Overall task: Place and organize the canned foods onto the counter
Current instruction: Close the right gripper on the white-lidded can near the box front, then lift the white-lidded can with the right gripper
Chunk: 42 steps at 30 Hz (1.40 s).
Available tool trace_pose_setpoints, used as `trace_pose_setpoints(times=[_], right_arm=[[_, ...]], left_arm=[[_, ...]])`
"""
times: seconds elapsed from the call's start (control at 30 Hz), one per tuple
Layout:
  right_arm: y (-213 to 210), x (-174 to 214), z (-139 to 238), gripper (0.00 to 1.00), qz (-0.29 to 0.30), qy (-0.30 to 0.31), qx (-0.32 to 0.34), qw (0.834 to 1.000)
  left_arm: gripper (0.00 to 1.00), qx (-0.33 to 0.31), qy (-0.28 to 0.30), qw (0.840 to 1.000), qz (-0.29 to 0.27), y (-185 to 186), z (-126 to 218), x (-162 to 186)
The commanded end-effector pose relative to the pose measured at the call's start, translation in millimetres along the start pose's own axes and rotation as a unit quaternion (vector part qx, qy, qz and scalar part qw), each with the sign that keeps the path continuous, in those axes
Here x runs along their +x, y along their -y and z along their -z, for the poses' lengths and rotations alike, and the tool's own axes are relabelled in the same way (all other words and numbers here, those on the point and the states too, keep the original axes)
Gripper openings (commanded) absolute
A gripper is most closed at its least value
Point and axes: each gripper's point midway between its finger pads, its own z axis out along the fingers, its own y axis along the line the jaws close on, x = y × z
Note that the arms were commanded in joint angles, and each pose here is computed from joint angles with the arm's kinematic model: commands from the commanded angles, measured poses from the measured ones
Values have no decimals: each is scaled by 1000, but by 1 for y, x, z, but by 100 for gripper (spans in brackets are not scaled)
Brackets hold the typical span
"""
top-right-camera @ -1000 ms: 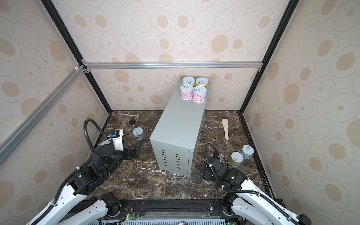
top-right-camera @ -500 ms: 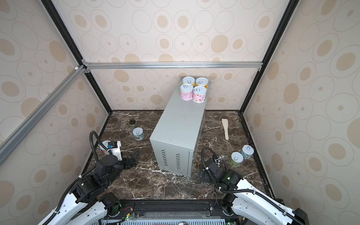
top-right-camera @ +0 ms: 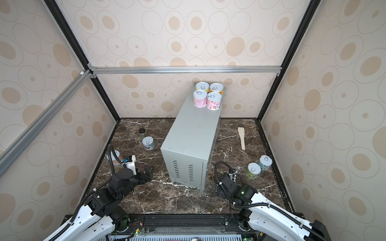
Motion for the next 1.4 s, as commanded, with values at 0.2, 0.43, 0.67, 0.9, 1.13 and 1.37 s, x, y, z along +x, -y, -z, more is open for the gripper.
trace_pose_setpoints(times=[0.2, 0.43, 0.67, 0.9, 1.13, 1.37], right_arm=[[-1, -8, -10, 81, 3, 16, 32, 999], [3, -27, -3, 72, 7, 47, 65, 997], [6, -53, 2, 70, 0, 65, 87, 994], [15, -69, -17, 69, -46, 72, 83, 993], [22, -76, -33, 73, -61, 63, 99, 991], [25, -80, -44, 84, -66, 64, 93, 991]], left_arm=[[99, 22, 13, 999, 19, 9, -1, -7], [99, 33, 13, 999, 18, 12, 0, -7], [99, 39, 10, 999, 15, 15, -1, -5], [99, 42, 3, 999, 11, 17, -4, -2], [99, 46, -4, 999, 8, 19, -5, 1], [99, 47, -7, 999, 7, 19, -6, 3]])
